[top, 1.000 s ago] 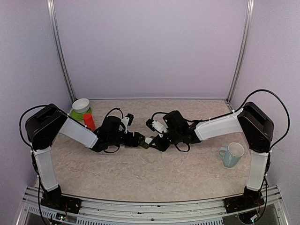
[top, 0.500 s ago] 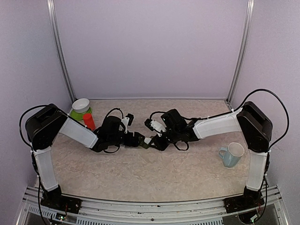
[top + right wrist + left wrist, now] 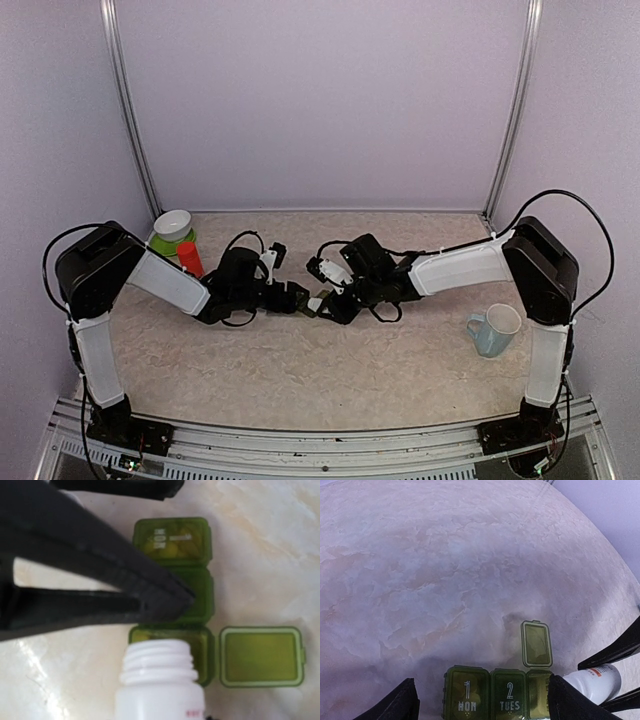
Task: Sort the pills into containers
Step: Pour the pill into the compartment of the pill container.
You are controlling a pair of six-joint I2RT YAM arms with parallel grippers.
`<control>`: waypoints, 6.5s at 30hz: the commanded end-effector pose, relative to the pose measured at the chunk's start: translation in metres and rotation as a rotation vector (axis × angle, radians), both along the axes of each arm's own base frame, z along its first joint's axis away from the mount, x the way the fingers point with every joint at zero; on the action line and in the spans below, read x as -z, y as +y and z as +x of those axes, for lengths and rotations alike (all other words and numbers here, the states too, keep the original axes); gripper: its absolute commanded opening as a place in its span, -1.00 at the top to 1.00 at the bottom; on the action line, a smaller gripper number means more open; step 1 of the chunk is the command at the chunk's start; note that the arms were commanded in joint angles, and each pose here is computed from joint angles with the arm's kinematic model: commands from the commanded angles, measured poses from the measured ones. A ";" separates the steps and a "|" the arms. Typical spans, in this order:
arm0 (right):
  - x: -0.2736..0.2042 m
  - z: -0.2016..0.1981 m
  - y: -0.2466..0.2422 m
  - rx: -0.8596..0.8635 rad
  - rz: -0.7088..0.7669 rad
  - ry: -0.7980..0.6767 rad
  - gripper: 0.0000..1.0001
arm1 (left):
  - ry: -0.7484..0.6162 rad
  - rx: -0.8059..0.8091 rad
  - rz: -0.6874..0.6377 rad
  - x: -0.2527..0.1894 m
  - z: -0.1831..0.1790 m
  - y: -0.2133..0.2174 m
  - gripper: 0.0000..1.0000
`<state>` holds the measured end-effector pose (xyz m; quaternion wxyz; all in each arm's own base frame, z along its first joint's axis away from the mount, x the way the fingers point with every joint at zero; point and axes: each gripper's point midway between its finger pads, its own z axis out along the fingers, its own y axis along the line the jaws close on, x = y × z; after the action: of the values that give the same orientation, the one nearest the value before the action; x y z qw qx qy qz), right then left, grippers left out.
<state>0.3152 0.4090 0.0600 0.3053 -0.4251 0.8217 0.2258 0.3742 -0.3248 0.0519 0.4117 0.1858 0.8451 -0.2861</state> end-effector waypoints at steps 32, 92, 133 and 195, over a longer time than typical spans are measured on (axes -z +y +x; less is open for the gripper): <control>-0.003 -0.005 0.007 -0.021 -0.053 0.058 0.88 | 0.007 0.034 0.021 0.006 0.002 -0.010 -0.72; -0.001 -0.004 0.004 -0.001 -0.172 0.162 0.86 | 0.014 0.057 0.043 0.012 0.000 -0.017 -0.71; -0.001 0.000 0.001 0.009 -0.244 0.204 0.84 | 0.010 0.073 0.046 0.012 -0.002 -0.022 -0.71; -0.011 0.021 0.003 0.025 -0.278 0.276 0.70 | -0.027 0.115 0.085 0.009 -0.009 -0.034 -0.71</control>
<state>0.3247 0.4005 0.0659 0.1106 -0.4144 0.8912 0.1474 0.3702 -0.3414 0.0334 0.3945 0.2333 0.8522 -0.2522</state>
